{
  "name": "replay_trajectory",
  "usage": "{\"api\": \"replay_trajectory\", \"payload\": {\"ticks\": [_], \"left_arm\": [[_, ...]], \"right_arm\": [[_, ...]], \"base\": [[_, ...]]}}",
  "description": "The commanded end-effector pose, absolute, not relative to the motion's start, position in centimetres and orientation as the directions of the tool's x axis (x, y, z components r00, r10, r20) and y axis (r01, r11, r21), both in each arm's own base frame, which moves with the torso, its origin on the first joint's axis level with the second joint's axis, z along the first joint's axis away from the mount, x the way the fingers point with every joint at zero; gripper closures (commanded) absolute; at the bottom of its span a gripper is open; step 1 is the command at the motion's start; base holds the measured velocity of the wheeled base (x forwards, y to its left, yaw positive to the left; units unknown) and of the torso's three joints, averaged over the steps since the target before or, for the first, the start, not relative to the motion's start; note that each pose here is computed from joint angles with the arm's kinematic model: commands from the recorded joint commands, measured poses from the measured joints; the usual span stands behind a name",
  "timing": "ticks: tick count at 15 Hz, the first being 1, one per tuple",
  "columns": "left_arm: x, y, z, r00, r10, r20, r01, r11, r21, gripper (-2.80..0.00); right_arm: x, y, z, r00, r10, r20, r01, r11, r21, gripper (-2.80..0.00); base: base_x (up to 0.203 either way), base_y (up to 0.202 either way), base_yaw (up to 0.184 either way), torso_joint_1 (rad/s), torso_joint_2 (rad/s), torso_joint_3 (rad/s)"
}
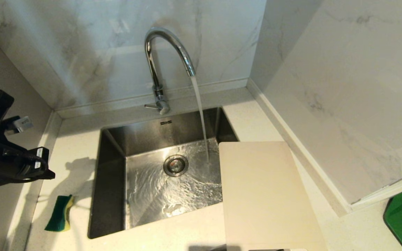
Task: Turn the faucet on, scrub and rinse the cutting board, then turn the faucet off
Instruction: Pick up the cleaning cloth
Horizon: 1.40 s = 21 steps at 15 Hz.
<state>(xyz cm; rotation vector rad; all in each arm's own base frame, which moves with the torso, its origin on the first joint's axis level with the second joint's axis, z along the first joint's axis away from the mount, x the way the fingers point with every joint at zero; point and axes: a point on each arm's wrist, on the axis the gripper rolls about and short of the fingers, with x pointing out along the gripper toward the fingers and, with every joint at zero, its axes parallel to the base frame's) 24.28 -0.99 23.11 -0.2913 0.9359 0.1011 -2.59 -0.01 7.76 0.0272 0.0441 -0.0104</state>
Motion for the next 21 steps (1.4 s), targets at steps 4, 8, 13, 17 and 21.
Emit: {"api": "replay_trajectory", "payload": {"ticks": [4,8,13,17,21], "left_arm": [[24.7,-0.6,20.1,0.535,-0.051,-0.843,-0.225,0.954,-0.2,-2.8],[25.5,0.4,18.3,0.519,-0.032,-0.854,-0.265,0.944,-0.196,-2.8],[26.2,2.1,15.9,0.484,-0.008,-0.875,-0.303,0.937,-0.176,-2.8],[26.6,2.4,14.9,0.462,-0.037,-0.886,-0.291,0.938,-0.19,-2.8],[27.3,3.0,13.2,0.46,-0.028,-0.888,-0.298,0.937,-0.185,-2.8]], "right_arm": [[-2.6,0.0,7.8,0.999,-0.009,-0.044,0.01,1.0,0.027,0.0],[-2.6,0.0,7.8,0.999,-0.009,-0.044,0.01,1.0,0.026,0.0],[-2.6,0.0,7.8,0.999,-0.009,-0.044,0.01,1.0,0.026,0.0],[-2.6,0.0,7.8,0.999,-0.009,-0.044,0.01,1.0,0.026,0.0],[-2.6,0.0,7.8,0.999,-0.01,-0.044,0.011,1.0,0.027,0.0]], "base": [[0.0,0.0,0.0,0.0,0.0,0.0],[0.0,0.0,0.0,0.0,0.0,0.0],[0.0,0.0,0.0,0.0,0.0,0.0],[0.0,0.0,0.0,0.0,0.0,0.0],[0.0,0.0,0.0,0.0,0.0,0.0]]}}
